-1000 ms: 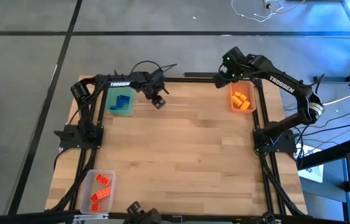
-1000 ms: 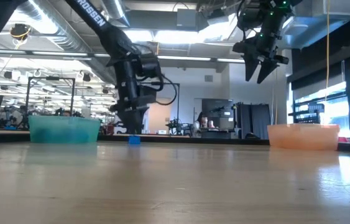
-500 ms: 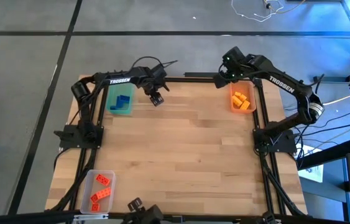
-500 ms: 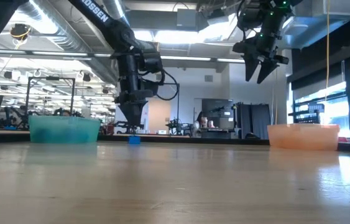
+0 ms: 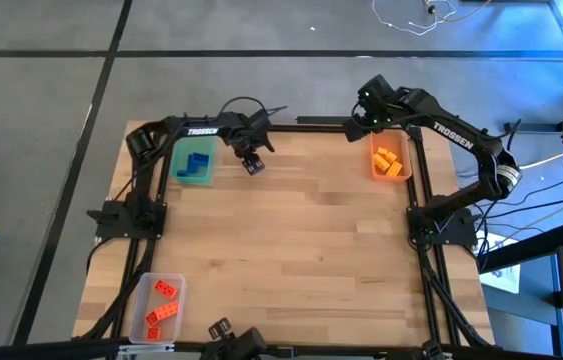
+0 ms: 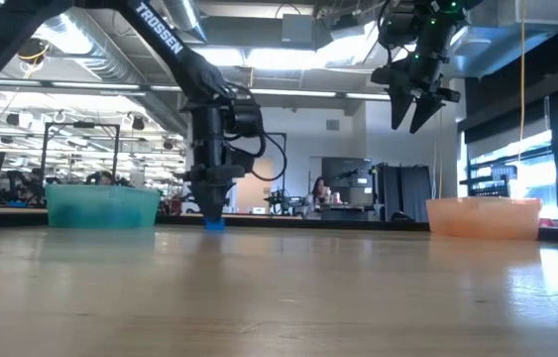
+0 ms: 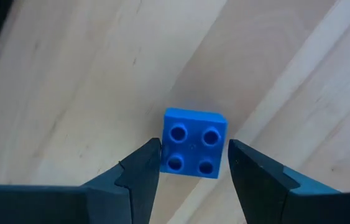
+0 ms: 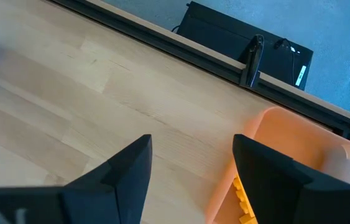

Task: Sort & place blocks by color
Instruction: Put the blue game piece into the blue bin

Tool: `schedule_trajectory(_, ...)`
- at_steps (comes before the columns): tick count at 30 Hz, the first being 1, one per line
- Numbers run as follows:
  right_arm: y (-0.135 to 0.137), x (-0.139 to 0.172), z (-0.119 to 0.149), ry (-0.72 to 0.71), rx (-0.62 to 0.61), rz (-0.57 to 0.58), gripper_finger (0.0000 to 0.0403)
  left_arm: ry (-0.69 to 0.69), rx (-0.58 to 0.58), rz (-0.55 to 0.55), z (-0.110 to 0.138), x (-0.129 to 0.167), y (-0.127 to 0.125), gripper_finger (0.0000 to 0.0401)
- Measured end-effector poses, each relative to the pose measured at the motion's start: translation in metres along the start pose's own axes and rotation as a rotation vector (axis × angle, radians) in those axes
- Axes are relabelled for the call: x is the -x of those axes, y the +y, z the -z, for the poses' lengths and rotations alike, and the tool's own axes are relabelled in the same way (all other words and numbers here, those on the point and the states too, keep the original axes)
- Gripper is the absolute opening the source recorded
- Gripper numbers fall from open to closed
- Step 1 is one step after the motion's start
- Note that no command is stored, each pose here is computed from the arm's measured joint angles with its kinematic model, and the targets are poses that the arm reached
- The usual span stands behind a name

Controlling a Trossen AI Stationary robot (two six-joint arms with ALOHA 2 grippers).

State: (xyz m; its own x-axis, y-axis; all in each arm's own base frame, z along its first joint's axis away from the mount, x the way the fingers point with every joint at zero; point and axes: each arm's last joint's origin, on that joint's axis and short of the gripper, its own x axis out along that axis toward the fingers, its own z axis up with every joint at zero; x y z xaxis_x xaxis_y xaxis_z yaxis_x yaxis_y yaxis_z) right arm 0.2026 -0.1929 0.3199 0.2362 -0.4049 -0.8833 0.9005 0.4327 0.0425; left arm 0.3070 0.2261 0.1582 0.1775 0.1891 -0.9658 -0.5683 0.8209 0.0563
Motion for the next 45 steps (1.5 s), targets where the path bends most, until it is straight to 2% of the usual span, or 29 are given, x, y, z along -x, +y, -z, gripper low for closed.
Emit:
schedule_trajectory(8, 0.0, 0.0, 0.0, 0.0, 0.0, 0.0, 0.0225, 0.039, -0.001, -0.006, 0.001, -0.015, 0.0, 0.0178)
schedule_trajectory(12, 0.0, 0.0, 0.0, -0.001, 0.0, 0.0, 0.0225, 0.038, -0.008, -0.018, 0.001, -0.014, -0.002, 0.0143)
schedule_trajectory(13, 0.0, 0.0, 0.0, -0.001, 0.0, 0.0, 0.0225, 0.037, -0.008, -0.023, 0.001, -0.013, -0.002, 0.013)
schedule_trajectory(17, 0.0, 0.0, 0.0, -0.001, 0.0, 0.0, 0.0225, 0.035, 0.003, -0.049, 0.003, -0.002, 0.0, 0.0128)
schedule_trajectory(21, 0.0, 0.0, 0.0, 0.0, 0.0, 0.0, 0.0225, 0.044, 0.039, -0.055, 0.009, 0.022, 0.003, 0.0128)
schedule_trajectory(24, 0.0, 0.0, 0.0, 0.0, 0.0, 0.0, 0.0225, 0.056, 0.104, -0.071, 0.017, 0.049, 0.008, 0.0128)
schedule_trajectory(30, 0.0, 0.0, 0.0, -0.001, 0.0, 0.0, 0.0225, 0.095, 0.283, -0.22, 0.046, 0.108, 0.019, 0.0128)
schedule_trajectory(33, 0.0, 0.0, 0.0, -0.001, 0.001, 0.0, 0.0225, 0.102, 0.403, -0.277, 0.059, 0.127, 0.029, 0.0128)
schedule_trajectory(37, 0.0, 0.0, 0.0, -0.004, 0.028, 0.0, 0.0225, 0.131, 0.516, -0.311, 0.068, 0.131, 0.042, 0.0128)
schedule_trajectory(45, 0.0, 0.0, -0.001, -0.012, 0.047, -0.003, 0.0225, 0.225, 0.608, -0.308, 0.09, 0.098, 0.063, 0.0128)
